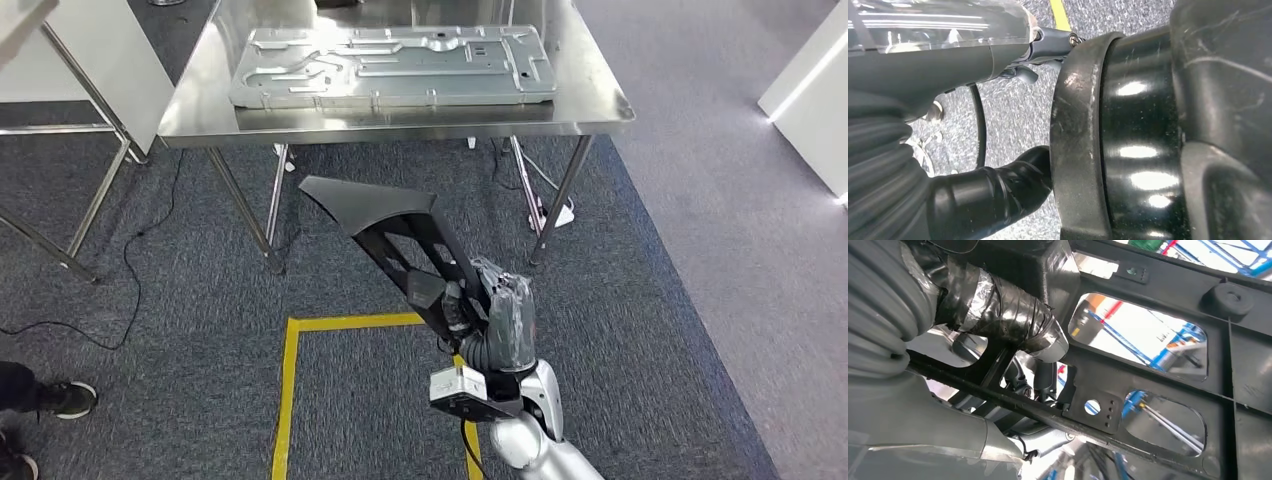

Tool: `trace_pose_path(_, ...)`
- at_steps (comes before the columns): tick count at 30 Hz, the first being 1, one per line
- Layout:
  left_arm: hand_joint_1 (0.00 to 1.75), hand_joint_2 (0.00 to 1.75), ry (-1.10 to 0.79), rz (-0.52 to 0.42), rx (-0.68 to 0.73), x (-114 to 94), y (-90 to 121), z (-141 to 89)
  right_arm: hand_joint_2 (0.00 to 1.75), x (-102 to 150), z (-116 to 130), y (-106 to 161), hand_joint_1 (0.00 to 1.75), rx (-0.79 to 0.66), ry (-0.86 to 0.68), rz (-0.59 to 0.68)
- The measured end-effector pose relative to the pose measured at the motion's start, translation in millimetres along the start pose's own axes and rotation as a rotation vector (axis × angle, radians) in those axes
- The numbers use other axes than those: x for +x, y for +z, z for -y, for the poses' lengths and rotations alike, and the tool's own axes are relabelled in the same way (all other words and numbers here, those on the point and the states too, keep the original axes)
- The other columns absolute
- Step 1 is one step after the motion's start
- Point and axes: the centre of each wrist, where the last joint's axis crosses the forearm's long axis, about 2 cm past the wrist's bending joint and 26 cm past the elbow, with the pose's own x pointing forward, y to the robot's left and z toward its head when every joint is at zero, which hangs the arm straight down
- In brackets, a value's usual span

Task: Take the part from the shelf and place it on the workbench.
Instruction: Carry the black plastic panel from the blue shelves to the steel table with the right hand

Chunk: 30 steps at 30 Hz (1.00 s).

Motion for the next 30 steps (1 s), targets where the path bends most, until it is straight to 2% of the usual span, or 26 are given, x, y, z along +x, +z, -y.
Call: trace_pose_path(30, 0.00, 1.75, -0.079, 0.011, -0.032, 1.7, 0.4, -10.3, 1.75, 0.8, 0.1, -2.0, 1.75, -0.006, 0.001, 0.015)
